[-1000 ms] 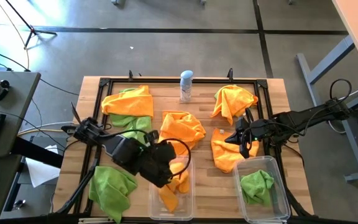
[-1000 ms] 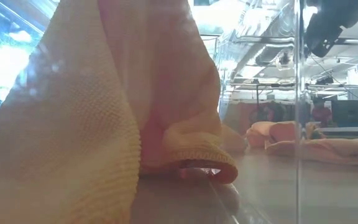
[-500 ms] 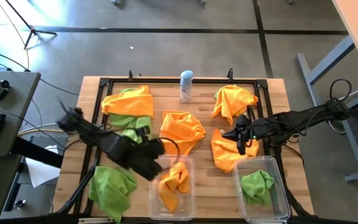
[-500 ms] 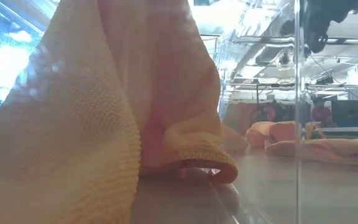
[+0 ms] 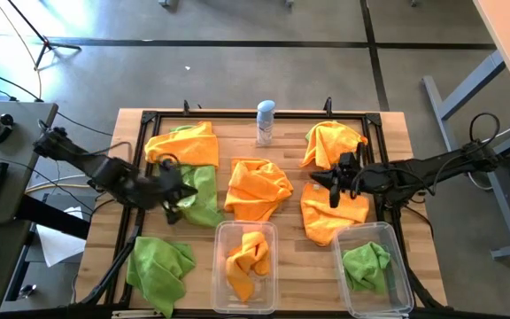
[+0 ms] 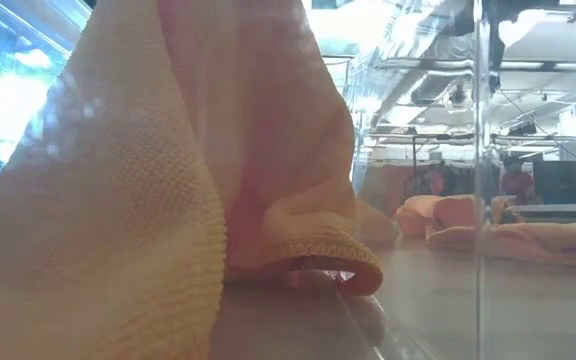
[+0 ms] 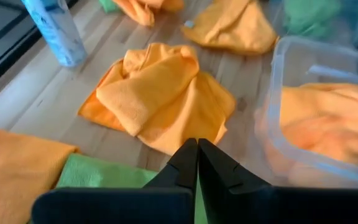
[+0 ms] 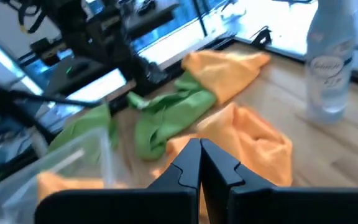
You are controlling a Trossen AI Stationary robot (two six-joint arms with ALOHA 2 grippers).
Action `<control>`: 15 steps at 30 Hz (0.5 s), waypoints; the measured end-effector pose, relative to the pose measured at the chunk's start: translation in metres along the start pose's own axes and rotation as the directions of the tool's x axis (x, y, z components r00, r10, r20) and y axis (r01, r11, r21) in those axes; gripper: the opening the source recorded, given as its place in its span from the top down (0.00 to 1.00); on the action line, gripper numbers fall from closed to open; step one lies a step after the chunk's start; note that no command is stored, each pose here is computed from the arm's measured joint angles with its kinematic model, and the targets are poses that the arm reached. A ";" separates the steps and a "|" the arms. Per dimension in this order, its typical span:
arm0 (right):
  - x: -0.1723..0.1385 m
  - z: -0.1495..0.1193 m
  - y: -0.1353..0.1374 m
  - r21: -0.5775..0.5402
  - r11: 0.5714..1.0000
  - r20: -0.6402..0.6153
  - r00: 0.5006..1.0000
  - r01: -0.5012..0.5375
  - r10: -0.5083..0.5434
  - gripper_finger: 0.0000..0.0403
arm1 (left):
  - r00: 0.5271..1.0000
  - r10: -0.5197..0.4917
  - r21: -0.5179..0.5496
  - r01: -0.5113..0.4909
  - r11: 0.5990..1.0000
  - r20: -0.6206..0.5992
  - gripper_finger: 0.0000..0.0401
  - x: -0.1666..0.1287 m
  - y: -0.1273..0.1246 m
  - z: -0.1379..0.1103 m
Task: Sort microfiber towel by color & place in baskets
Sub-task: Put the yellow towel into the left transparent bin
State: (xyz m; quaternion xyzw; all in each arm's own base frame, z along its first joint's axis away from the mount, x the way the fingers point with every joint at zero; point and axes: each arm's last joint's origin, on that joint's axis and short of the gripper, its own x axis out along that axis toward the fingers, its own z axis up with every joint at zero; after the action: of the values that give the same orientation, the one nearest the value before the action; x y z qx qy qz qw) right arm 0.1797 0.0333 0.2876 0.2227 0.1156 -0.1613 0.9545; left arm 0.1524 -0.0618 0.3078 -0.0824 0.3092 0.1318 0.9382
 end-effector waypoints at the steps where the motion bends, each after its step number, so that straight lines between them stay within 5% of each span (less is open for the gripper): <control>1: 0.004 0.000 0.000 0.009 1.000 0.004 1.000 0.016 -0.017 1.00 | 1.000 -0.013 -0.002 0.013 1.000 0.026 1.00 -0.003 0.006 -0.005; 9: 0.034 0.015 -0.010 0.034 0.955 -0.165 0.944 0.294 -0.285 1.00 | 0.986 -0.103 -0.031 0.108 0.994 0.132 1.00 -0.017 0.043 -0.035; 15: 0.045 0.052 -0.031 0.031 0.811 -0.308 0.777 0.585 -0.549 1.00 | 0.978 -0.111 -0.021 0.116 0.993 0.175 1.00 -0.024 0.054 -0.040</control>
State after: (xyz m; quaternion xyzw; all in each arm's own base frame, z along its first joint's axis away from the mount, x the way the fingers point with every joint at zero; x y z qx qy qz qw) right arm 0.2180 -0.0286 0.3083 0.2574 0.3029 -0.4145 0.8187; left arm 0.0949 -0.0251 0.2865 -0.1027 0.2193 0.0895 0.9661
